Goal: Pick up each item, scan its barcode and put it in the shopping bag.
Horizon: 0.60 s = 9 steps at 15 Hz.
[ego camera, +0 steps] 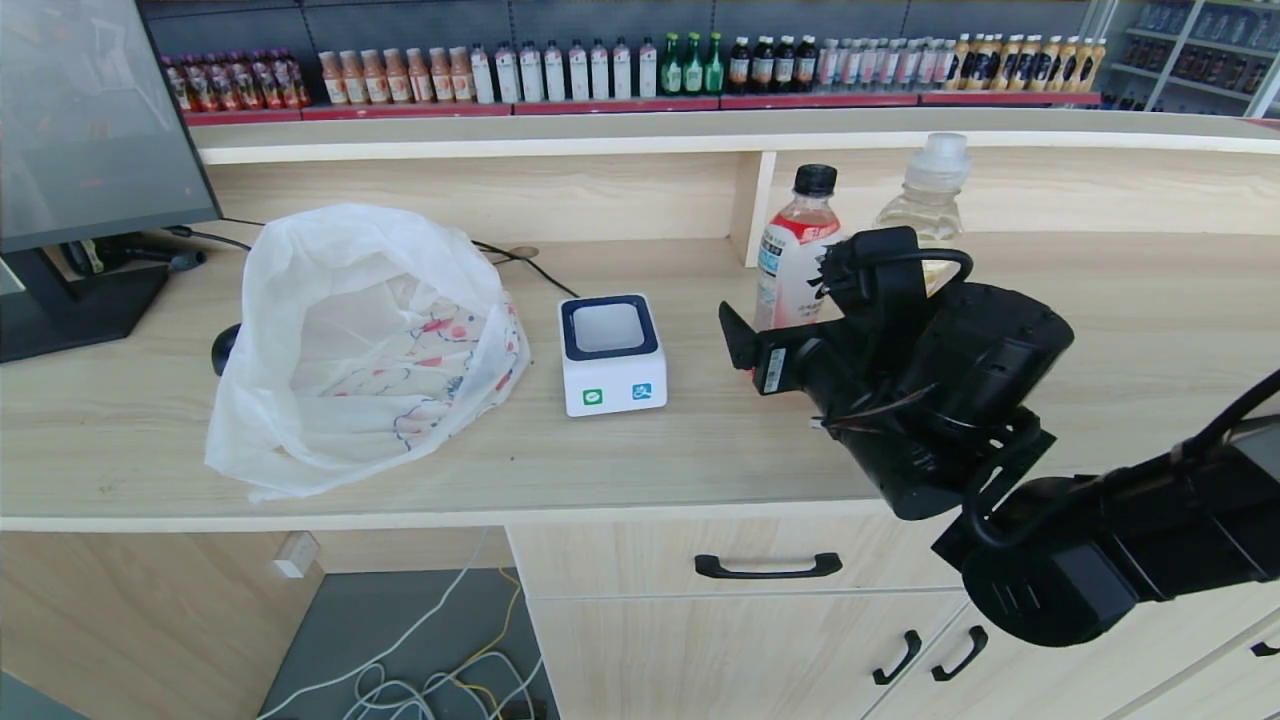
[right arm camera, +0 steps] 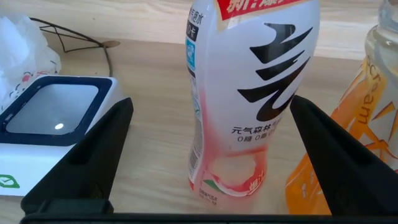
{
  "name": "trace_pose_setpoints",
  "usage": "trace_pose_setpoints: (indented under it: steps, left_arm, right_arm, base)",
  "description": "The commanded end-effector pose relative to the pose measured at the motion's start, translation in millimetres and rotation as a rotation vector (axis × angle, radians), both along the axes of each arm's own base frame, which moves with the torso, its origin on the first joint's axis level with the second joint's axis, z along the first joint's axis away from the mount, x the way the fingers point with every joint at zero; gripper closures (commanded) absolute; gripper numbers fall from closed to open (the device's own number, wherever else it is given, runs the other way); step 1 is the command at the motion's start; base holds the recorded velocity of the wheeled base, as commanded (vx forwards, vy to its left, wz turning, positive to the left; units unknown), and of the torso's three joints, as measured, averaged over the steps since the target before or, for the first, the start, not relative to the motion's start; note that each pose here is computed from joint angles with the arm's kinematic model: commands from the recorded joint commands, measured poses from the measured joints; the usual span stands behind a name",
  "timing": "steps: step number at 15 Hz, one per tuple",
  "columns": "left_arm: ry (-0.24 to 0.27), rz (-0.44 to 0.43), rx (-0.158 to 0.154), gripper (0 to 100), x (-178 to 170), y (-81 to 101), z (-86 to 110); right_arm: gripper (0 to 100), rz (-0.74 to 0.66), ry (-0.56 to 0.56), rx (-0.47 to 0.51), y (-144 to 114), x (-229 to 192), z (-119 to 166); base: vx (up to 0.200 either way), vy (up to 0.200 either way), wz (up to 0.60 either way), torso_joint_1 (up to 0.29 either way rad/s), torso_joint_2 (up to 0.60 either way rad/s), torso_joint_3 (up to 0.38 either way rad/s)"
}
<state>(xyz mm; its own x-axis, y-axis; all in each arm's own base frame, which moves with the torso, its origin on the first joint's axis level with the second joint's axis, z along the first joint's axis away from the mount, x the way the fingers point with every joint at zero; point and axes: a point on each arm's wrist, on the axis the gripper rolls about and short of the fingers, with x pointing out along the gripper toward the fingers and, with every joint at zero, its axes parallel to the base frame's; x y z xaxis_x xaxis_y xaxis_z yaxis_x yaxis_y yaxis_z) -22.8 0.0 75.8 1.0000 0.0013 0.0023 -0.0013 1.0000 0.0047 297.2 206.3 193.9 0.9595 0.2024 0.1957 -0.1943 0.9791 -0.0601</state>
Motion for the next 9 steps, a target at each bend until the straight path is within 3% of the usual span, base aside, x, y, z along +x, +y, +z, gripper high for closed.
trace_pose_setpoints:
  steps: [1, 9]
  left_arm:
    - [-0.001, 0.000, 0.000, 0, 0, 0.0, 0.0]
    - [-0.001, 0.000, 0.000, 0, 0, 0.0, 0.0]
  right_arm:
    - [0, -0.014, -0.004, 0.004, -1, 8, 0]
    - [0, -0.015, 0.007, 0.012, -2, 21, -8]
  base:
    - [0.000, 0.000, 0.00, 0.000, 0.00, 0.000]
    - [0.000, 0.000, 0.00, 0.000, 0.00, 0.000]
